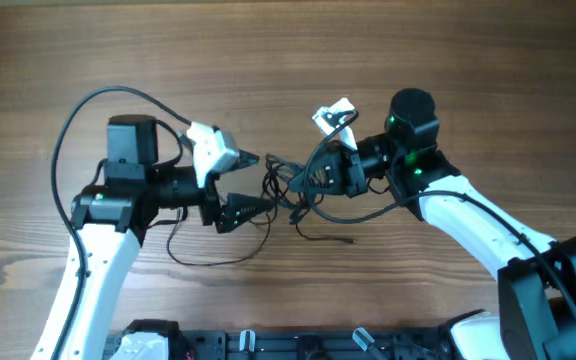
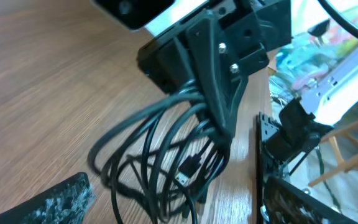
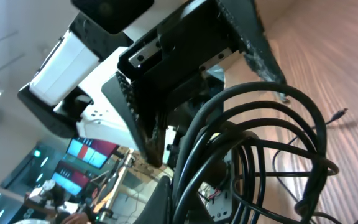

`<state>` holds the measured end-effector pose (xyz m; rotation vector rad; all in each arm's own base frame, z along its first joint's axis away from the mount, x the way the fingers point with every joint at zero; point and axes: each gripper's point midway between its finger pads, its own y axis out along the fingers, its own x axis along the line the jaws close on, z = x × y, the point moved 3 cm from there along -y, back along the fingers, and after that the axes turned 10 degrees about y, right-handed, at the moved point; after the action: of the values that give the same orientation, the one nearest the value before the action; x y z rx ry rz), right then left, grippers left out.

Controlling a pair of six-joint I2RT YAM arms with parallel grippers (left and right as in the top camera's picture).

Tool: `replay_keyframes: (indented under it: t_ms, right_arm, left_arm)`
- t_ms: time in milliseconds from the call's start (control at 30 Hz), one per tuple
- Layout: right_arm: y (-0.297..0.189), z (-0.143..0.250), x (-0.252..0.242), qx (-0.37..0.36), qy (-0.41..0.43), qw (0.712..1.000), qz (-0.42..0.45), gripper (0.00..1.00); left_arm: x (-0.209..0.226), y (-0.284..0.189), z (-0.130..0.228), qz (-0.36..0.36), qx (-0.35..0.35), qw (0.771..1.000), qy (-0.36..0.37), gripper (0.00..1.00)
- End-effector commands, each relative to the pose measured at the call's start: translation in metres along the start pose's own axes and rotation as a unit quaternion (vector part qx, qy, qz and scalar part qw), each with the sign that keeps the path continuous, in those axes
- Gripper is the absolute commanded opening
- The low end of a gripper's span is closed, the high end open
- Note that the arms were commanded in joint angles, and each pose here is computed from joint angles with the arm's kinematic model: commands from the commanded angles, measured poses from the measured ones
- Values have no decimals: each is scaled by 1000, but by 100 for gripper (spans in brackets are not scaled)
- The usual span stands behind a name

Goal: Untangle cables

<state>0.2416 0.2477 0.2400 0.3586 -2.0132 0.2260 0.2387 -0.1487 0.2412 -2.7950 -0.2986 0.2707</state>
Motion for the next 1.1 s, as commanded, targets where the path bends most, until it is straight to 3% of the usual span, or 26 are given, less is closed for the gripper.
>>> replay_keyframes:
  t_ms: [0, 167, 267, 300, 333, 367, 400, 433, 533, 600, 633, 667, 700, 767, 900, 967, 1000, 1067]
  right_arm:
    - [9, 11, 11, 43, -28, 998, -30, 4]
    - [16, 14, 13, 52, -31, 998, -35, 4]
    - [17, 14, 14, 55, -36, 997, -37, 4]
    - [17, 14, 14, 55, -35, 997, -37, 4]
    - [17, 14, 14, 55, -35, 997, -37, 4]
    - [17, 14, 14, 55, -36, 997, -37, 4]
    - [17, 14, 14, 53, -40, 997, -35, 4]
    - [15, 11, 13, 46, -47, 997, -31, 5]
    - [14, -2, 3, 0, -80, 997, 4, 19]
    - [10, -26, -18, -84, -64, 991, 77, 47]
    - [3, -39, -35, -141, -42, 980, 132, 68]
    - [-4, -46, -50, -179, -18, 968, 176, 75]
    - [-13, -50, -66, -212, 11, 952, 221, 99]
    - [-14, -46, -72, -213, 30, 949, 232, 100]
    - [11, -40, -74, -211, 74, 947, 231, 100]
    - [17, -35, -93, -250, 125, 915, 290, 95]
    - [15, -31, -107, -279, 158, 886, 334, 80]
    - [12, -32, -114, -308, 148, 862, 375, 76]
  left_arm:
    - [0, 3, -8, 7, -13, 999, 44, 91]
    - [4, 3, -15, 1, -23, 997, 74, 93]
    - [-1, 16, -11, 26, -16, 997, 68, 78]
    - [-2, 19, -10, 32, -14, 997, 65, 70]
    - [-2, 24, -7, 40, -10, 997, 60, 55]
    - [2, 26, -3, 40, -4, 998, 52, 14]
    - [9, 27, 4, 20, 14, 999, 47, 4]
    - [19, 25, 11, -9, 36, 999, 37, 4]
    - [43, 4, 19, -79, 45, 993, -68, 4]
    - [57, -14, 22, -116, 29, 983, -138, 4]
    - [64, -23, 23, -134, 20, 976, -171, 4]
    - [72, -32, 24, -152, 5, 964, -220, 4]
    - [78, -42, 25, -168, -10, 950, -263, 4]
    - [83, -47, 25, -180, -23, 933, -310, 4]
    - [101, -55, 34, -251, -35, 868, -427, 4]
    - [103, -55, 31, -252, -47, 863, -436, 4]
    - [104, -56, 31, -251, -52, 856, -450, 4]
    - [101, -53, 29, -239, -54, 857, -453, 4]
